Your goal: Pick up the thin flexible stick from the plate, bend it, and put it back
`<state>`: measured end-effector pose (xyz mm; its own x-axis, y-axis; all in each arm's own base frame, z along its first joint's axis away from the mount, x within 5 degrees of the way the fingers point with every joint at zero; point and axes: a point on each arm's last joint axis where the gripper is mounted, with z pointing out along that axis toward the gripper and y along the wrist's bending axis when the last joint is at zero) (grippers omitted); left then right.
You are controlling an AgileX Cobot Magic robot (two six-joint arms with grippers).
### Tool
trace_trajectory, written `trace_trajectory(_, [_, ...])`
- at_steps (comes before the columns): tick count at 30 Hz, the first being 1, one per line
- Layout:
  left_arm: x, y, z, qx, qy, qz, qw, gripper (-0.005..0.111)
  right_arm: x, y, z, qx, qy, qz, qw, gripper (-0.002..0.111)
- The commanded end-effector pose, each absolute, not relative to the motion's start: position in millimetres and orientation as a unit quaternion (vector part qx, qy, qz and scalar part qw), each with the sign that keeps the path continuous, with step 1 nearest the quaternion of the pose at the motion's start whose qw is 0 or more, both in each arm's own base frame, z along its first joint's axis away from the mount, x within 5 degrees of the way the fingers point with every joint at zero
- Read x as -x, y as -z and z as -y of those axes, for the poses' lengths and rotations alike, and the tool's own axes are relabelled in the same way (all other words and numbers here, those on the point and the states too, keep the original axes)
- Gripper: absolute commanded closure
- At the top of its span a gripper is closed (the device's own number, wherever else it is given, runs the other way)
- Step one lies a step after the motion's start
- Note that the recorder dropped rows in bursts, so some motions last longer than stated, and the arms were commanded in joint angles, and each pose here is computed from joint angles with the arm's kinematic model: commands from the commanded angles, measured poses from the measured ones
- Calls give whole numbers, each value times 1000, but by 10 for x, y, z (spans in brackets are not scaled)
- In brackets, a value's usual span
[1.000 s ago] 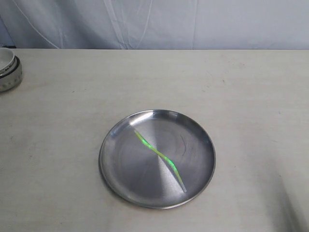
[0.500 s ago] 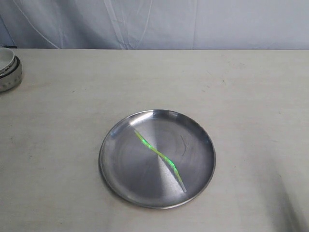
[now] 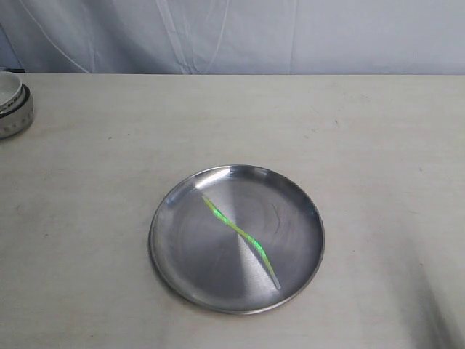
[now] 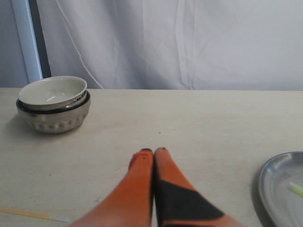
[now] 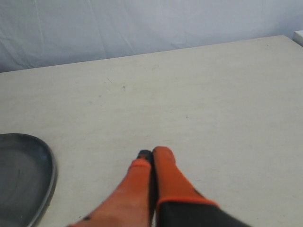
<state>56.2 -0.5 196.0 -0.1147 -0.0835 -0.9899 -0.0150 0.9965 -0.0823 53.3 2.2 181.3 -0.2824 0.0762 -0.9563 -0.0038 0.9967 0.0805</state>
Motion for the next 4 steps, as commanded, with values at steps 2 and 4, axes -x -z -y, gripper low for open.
trace_trajectory(2, [-560, -1960, 4, 35, 27, -741, 670, 107, -536, -1811, -19, -22, -30, -796, 604, 108])
trace_trajectory(4, [-560, -1960, 4, 35, 27, -741, 670, 107, -536, -1811, -19, -22, -30, -796, 604, 108])
